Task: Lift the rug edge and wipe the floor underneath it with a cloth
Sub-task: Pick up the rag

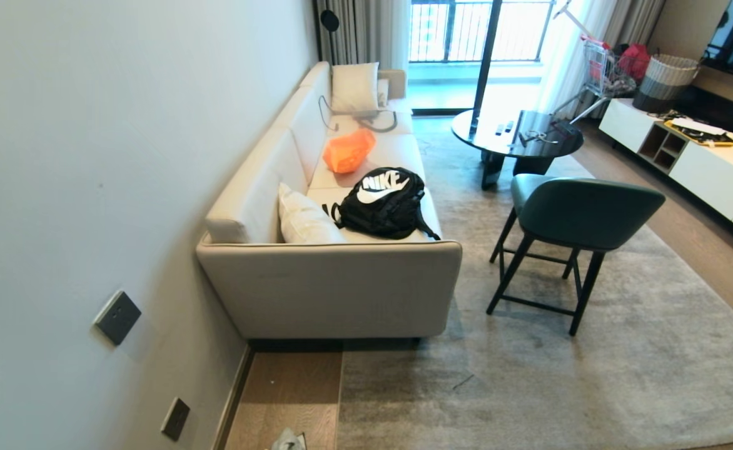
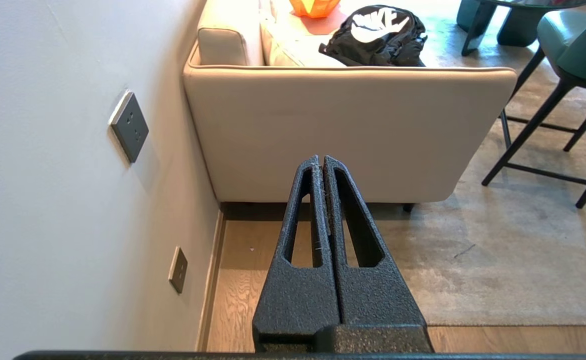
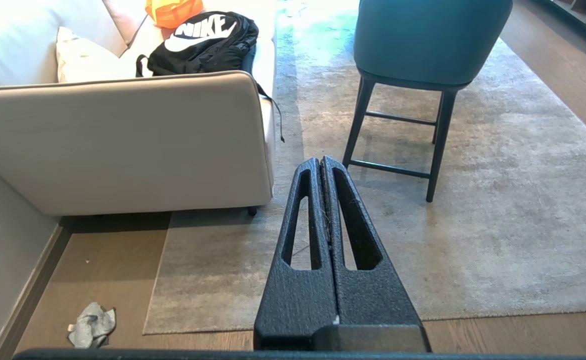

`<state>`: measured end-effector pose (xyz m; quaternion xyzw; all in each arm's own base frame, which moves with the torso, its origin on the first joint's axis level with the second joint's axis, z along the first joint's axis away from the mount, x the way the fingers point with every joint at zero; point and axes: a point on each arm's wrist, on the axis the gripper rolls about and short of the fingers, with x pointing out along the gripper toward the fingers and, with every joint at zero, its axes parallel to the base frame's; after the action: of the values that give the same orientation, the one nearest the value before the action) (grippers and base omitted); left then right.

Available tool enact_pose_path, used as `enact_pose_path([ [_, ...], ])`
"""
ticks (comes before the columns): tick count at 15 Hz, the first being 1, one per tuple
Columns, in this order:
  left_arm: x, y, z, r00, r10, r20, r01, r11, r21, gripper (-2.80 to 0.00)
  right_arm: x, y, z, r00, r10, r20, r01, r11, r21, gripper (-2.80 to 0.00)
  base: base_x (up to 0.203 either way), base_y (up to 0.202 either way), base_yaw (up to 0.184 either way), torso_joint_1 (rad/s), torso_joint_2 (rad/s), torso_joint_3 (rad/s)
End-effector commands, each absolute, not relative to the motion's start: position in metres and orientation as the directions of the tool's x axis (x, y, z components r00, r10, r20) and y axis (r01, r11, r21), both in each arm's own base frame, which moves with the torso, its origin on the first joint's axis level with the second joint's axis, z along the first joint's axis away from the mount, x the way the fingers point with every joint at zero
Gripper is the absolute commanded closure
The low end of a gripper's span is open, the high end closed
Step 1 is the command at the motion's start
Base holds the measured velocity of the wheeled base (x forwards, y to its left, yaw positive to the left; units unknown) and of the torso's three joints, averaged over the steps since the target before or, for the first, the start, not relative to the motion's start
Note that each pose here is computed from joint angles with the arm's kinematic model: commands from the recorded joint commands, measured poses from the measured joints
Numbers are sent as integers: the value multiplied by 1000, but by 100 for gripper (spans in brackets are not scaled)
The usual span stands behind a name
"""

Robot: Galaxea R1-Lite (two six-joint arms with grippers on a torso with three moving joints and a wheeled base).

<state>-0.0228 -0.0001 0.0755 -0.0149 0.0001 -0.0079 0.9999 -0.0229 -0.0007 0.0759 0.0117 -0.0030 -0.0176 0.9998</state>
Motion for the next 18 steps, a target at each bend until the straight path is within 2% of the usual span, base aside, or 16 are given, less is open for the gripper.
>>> enact_pose_path([
  [1,-23,0,75,1000,-15,0,15,999,-31,0,-23,-1,76,999,-35,5,35,999,25,0,0,0,0,0,0,0],
  [18,-23,0,75,1000,-15,-2,15,999,-31,0,-23,-1,76,999,-35,5,35,999,26,0,0,0,0,0,0,0],
])
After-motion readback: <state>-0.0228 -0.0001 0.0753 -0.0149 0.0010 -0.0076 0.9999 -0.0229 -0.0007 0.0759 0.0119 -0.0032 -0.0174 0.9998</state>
